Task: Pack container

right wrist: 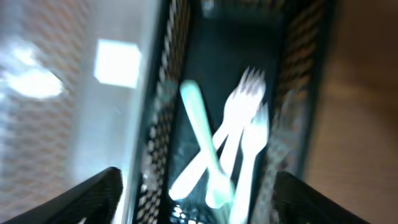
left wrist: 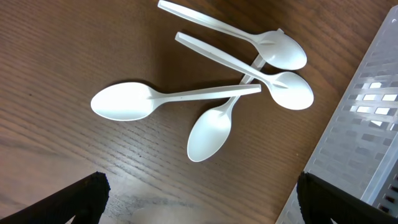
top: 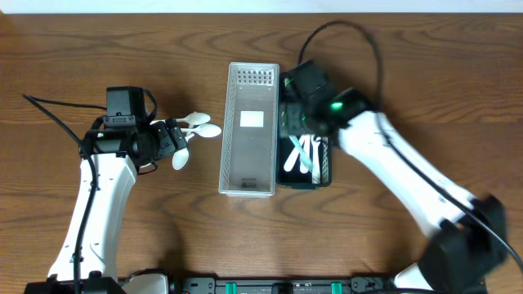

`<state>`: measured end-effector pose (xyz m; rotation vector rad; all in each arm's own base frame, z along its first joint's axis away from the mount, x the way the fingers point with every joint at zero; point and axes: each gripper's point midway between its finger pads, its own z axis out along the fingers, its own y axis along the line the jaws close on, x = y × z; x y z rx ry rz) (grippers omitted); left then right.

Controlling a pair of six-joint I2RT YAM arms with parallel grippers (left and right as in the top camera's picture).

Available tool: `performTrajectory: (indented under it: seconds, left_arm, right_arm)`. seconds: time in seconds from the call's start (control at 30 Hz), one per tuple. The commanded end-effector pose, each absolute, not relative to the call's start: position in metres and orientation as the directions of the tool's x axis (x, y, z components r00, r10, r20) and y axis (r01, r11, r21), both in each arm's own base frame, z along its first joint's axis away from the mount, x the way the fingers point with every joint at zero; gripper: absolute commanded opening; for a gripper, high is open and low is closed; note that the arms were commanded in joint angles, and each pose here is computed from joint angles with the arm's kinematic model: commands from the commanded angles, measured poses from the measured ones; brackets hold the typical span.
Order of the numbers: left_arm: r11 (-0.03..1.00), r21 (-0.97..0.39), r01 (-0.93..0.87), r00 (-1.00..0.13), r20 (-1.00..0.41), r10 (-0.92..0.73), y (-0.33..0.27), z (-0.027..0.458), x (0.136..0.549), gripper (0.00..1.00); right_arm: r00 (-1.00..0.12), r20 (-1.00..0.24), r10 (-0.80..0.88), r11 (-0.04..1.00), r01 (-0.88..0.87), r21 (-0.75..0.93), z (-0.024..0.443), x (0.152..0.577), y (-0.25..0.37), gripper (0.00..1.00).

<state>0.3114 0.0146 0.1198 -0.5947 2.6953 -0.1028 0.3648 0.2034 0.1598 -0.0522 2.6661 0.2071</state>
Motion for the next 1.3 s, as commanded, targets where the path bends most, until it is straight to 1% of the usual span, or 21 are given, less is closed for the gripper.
performTrajectory:
  seconds: [0.0,0.13,0.3,0.57,0.7,0.83,1.07,1.23,1.27]
  left_arm:
    - [0.909,-0.149,-0.389,-0.837,-0.355,-0.416,0.017,0.124,0.314,0.98]
    - [0.909,-0.148,-0.389,-0.838,-0.353,-0.416,0.017,0.124,0.314,0.98]
    - [0.909,-0.155,-0.386,-0.830,-0.371,-0.416,0.017,0.126,0.318,0.98]
    - [0.910,-0.154,-0.386,-0.827,-0.379,-0.415,0.018,0.126,0.320,0.98]
    - [0.905,-0.119,-0.409,-0.829,-0.365,-0.423,0.026,0.122,0.315,0.98]
    - [0.899,-0.056,-0.435,-0.855,-0.286,-0.432,0.045,0.112,0.302,0.98]
    - [0.908,0.026,-0.418,-0.907,-0.068,-0.416,0.072,0.085,0.287,0.98]
    - [0.931,0.032,-0.363,-0.932,-0.023,-0.362,0.071,0.068,0.294,0.98]
    - [0.942,0.007,-0.336,-0.942,-0.020,-0.336,0.067,0.064,0.298,0.98]
  right_arm:
    - [-0.815,-0.575,0.072,0.984,-0.035,0.173,0.225,0.376,0.166,0.88]
    - [-0.794,-0.583,0.174,0.980,0.084,0.178,0.242,0.377,0.113,0.90]
    - [-0.800,-0.529,0.282,0.959,0.241,0.147,0.231,0.373,0.053,0.94]
    - [-0.790,-0.467,0.396,0.913,0.392,0.110,0.218,0.362,-0.005,0.97]
    - [-0.779,-0.445,0.442,0.889,0.448,0.098,0.215,0.355,-0.026,0.98]
    - [-0.766,-0.431,0.477,0.868,0.489,0.090,0.213,0.350,-0.041,0.99]
    - [-0.749,-0.439,0.496,0.849,0.525,0.063,0.212,0.348,-0.056,0.99]
    - [-0.750,-0.438,0.495,0.847,0.530,0.048,0.209,0.350,-0.059,0.99]
    - [-0.751,-0.436,0.495,0.847,0.530,0.047,0.208,0.350,-0.059,0.99]
